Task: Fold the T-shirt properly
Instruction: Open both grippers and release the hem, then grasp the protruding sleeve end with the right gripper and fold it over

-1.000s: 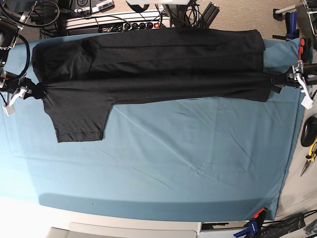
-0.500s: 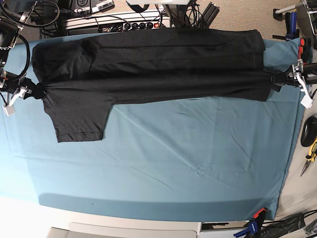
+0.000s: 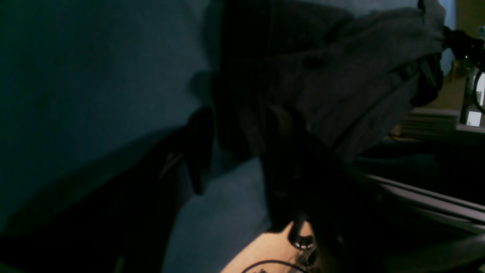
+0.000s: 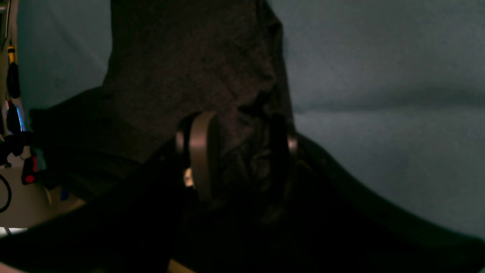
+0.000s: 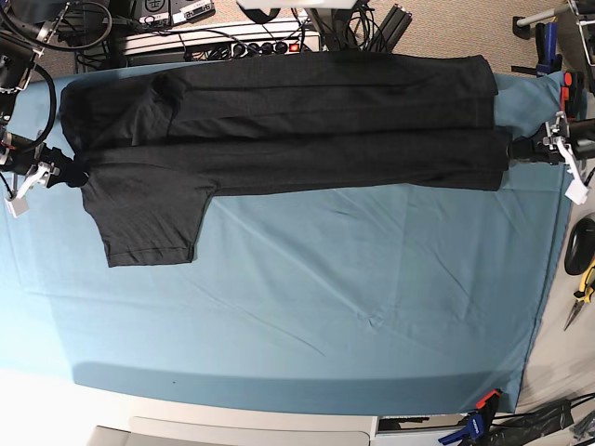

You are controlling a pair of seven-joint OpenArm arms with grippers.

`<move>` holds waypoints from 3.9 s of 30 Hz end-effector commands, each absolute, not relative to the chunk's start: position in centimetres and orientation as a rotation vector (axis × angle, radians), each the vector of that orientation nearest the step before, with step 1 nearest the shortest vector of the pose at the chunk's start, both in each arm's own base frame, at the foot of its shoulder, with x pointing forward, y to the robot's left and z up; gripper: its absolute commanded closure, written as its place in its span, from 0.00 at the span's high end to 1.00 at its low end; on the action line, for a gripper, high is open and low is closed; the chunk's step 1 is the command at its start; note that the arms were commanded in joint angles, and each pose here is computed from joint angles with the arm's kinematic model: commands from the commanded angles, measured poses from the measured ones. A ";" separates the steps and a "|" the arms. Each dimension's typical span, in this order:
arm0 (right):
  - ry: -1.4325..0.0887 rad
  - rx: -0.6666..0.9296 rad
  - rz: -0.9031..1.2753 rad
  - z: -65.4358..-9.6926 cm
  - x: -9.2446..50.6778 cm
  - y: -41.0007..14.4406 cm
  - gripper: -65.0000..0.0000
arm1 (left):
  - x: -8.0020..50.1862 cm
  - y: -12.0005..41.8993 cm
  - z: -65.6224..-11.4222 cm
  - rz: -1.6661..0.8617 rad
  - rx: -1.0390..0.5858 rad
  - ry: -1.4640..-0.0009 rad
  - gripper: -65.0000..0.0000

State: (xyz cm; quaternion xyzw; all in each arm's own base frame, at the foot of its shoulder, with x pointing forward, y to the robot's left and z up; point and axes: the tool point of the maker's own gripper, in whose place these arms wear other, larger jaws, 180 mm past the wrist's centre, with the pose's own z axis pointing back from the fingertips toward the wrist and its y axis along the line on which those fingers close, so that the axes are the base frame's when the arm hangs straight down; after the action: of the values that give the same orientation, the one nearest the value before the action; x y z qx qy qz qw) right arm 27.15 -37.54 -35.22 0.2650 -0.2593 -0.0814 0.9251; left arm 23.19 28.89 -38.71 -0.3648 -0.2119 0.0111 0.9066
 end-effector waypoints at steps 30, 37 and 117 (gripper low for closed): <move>-1.008 0.397 -0.302 -35.3 38.9 -34.3 0.36 | 27.2 27.0 -32.9 -0.177 -0.733 -0.610 0.38; -1.006 0.361 -0.291 -35.4 38.9 -34.8 0.36 | 27.2 27.0 -32.9 -0.177 -0.733 -0.609 0.38; -0.702 0.132 0.458 -31.9 23.3 -21.5 0.00 | 27.2 27.0 -32.9 -0.177 -0.733 -0.610 0.38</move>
State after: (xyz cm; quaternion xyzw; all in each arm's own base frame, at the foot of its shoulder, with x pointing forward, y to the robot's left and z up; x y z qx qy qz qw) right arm 22.72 -21.52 -32.95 0.0653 -0.3226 0.2151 0.9195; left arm 26.32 26.28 -34.51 -0.3577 -0.2715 -0.0762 0.8902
